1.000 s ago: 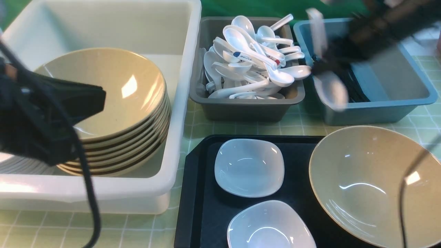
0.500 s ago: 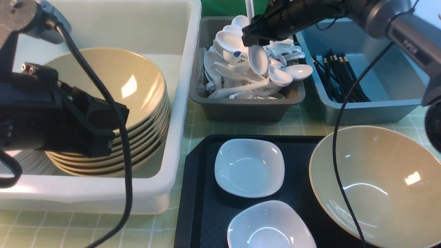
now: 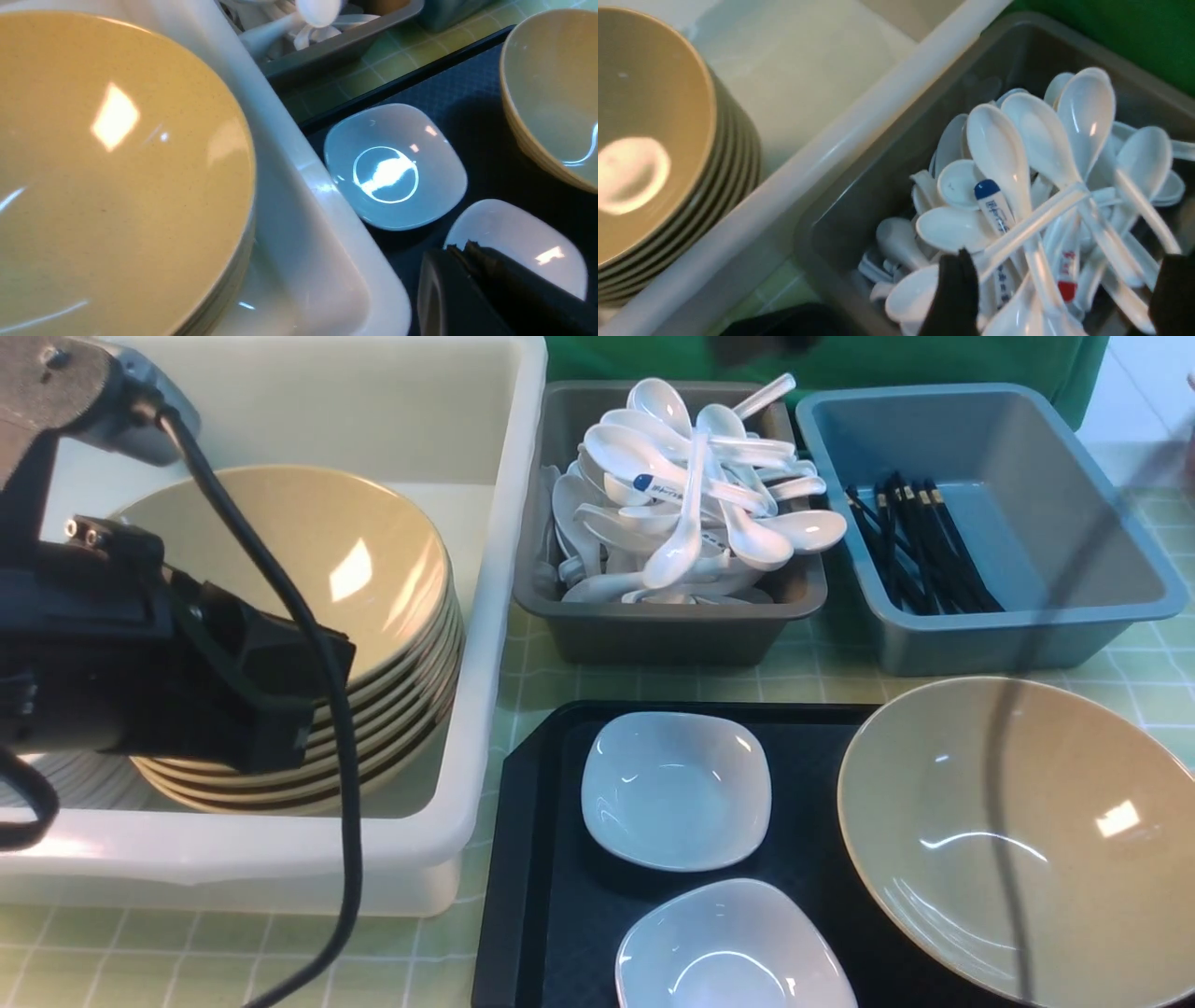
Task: On green table put chopsticks spoon bowls plates into blue grey white boxes.
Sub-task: 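Grasp the large bowl on the tray by its rim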
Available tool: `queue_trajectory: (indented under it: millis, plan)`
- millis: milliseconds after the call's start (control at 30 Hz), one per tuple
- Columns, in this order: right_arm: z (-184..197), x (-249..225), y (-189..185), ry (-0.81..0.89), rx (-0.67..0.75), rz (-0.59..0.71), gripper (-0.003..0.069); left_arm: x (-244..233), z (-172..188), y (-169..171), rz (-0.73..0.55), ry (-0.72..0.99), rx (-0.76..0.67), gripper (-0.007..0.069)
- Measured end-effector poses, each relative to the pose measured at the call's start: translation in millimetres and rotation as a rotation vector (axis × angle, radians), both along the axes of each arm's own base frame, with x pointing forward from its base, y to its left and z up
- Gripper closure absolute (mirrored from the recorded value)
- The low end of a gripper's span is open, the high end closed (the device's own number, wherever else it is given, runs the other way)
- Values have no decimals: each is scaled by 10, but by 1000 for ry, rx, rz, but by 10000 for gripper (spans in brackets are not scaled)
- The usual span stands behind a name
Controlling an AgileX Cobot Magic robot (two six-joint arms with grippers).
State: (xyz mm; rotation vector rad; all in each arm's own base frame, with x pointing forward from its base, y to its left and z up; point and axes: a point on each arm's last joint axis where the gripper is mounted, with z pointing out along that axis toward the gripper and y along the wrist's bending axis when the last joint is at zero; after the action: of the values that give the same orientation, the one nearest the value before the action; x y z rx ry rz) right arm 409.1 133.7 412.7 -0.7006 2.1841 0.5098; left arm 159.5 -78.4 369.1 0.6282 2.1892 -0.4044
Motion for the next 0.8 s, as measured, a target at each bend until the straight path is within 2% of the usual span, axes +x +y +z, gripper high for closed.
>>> queue_trajectory:
  millis: [33,133,233,400,567,600,700,733,767,800]
  plan:
    - [20,-35,-12,-3,-6,5,132,-2,0,-2,-1,3,-3,627]
    - [259,-678,-155,13,-36,52,132,-25,21,-56,-14,32,-84,627]
    - [104,-1160,-261,148,-99,105,132,-58,33,-138,-67,41,-120,627]
    - [-158,-1777,-427,244,-144,96,132,-1,-57,-345,-146,121,-159,627]
    - [-319,-2366,-576,177,-99,25,132,229,-304,-648,-178,270,-206,625]
    - [-385,-2573,-632,125,-78,-3,132,364,-443,-825,-194,342,-219,625]
    - [-462,-2789,-687,83,-65,-17,141,510,-585,-1015,-209,408,-216,624]
    - [-521,-2953,-724,64,-59,-19,172,631,-684,-1189,-233,440,-199,620]
    - [-526,-2969,-728,63,-59,-18,177,671,-709,-1225,-234,447,-194,619]
    - [-546,-3060,-746,59,-58,-14,239,771,-779,-1359,-248,466,-181,603]
